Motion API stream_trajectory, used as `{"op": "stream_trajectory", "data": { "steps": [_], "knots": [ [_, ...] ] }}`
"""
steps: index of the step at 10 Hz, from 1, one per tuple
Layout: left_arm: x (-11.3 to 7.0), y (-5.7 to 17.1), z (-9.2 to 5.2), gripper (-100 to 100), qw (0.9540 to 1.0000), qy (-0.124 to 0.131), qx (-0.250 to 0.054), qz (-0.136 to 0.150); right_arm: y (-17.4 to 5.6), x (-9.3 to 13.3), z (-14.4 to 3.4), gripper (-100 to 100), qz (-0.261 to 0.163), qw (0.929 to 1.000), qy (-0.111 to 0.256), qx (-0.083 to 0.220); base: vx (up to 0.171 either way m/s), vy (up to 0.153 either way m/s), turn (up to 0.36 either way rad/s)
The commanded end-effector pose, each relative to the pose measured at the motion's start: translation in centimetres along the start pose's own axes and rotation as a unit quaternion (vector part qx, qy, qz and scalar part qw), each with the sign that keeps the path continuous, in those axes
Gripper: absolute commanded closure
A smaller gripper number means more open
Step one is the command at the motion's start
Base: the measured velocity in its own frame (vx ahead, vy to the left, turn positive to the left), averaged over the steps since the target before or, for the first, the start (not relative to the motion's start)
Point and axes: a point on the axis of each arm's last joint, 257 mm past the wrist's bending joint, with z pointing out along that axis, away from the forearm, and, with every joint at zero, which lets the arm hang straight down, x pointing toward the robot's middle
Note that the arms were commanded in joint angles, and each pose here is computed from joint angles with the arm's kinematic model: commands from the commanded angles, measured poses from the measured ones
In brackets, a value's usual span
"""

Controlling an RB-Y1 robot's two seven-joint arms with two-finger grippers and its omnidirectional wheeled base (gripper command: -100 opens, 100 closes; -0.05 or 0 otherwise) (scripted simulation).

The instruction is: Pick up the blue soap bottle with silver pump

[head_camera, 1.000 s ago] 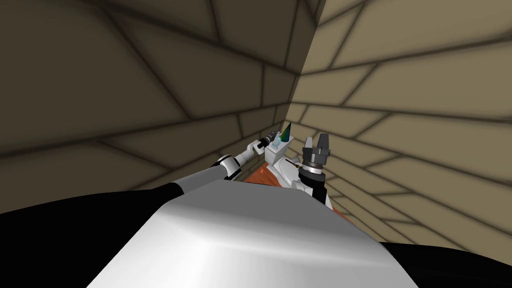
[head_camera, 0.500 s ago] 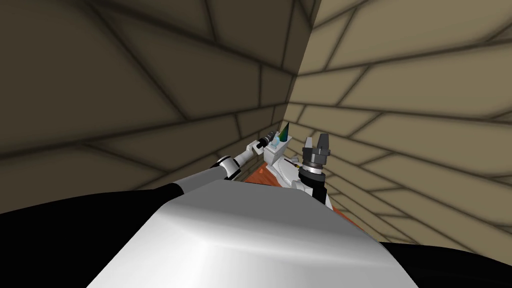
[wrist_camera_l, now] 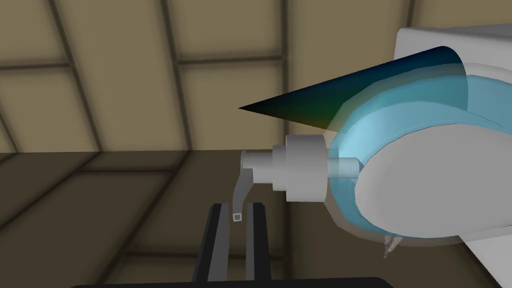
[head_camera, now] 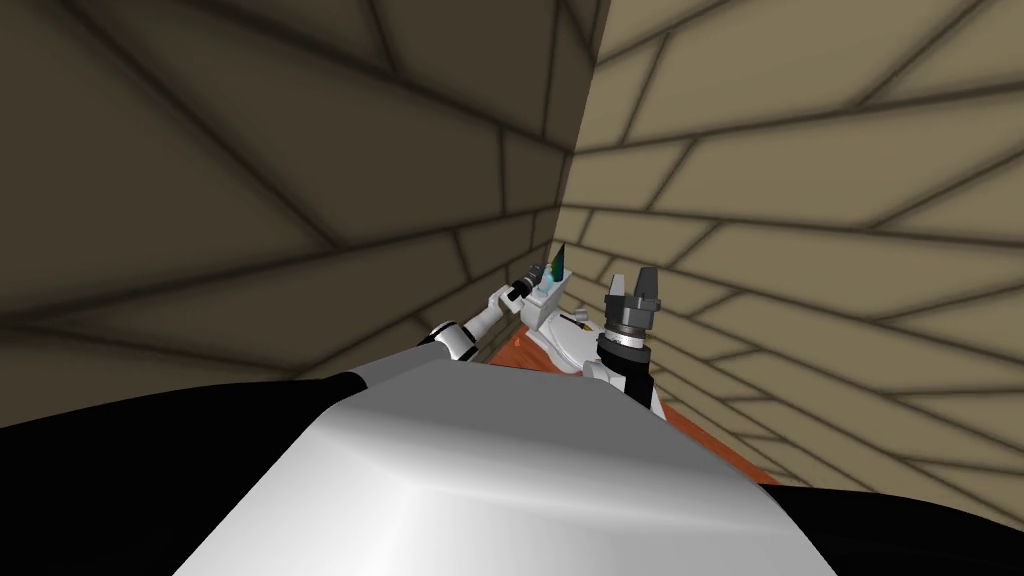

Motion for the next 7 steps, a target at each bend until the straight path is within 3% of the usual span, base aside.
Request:
{"op": "stream_trajectory", "data": {
  "steps": [1, 5, 6, 7],
  "knots": [
    [-1.2, 0.6, -1.1, 100, 0.9999, -0.017, -0.003, -0.003, 0.0, 0.0, 0.0, 0, 0.0, 1.0, 0.0, 0.0, 0.05, -0.009, -0.446],
    [-0.7, 0.6, -3.0, 100, 0.9994, -0.022, 0.011, -0.026, 0.0, 0.0, 0.0, 0, 0.0, 1.0, 0.0, 0.0, 0.01, -0.001, -0.025],
    [-3.5, 0.6, -4.1, 100, 0.9982, -0.053, 0.011, -0.025, 0.0, 0.0, 0.0, 0, 0.0, 1.0, 0.0, 0.0, 0.037, -0.012, -0.27],
    [-3.5, 0.3, -4.9, 100, 0.9978, -0.057, 0.018, -0.028, 0.0, 0.0, 0.0, 0, 0.0, 1.0, 0.0, 0.0, 0.053, -0.006, -0.406]
  ]
}}
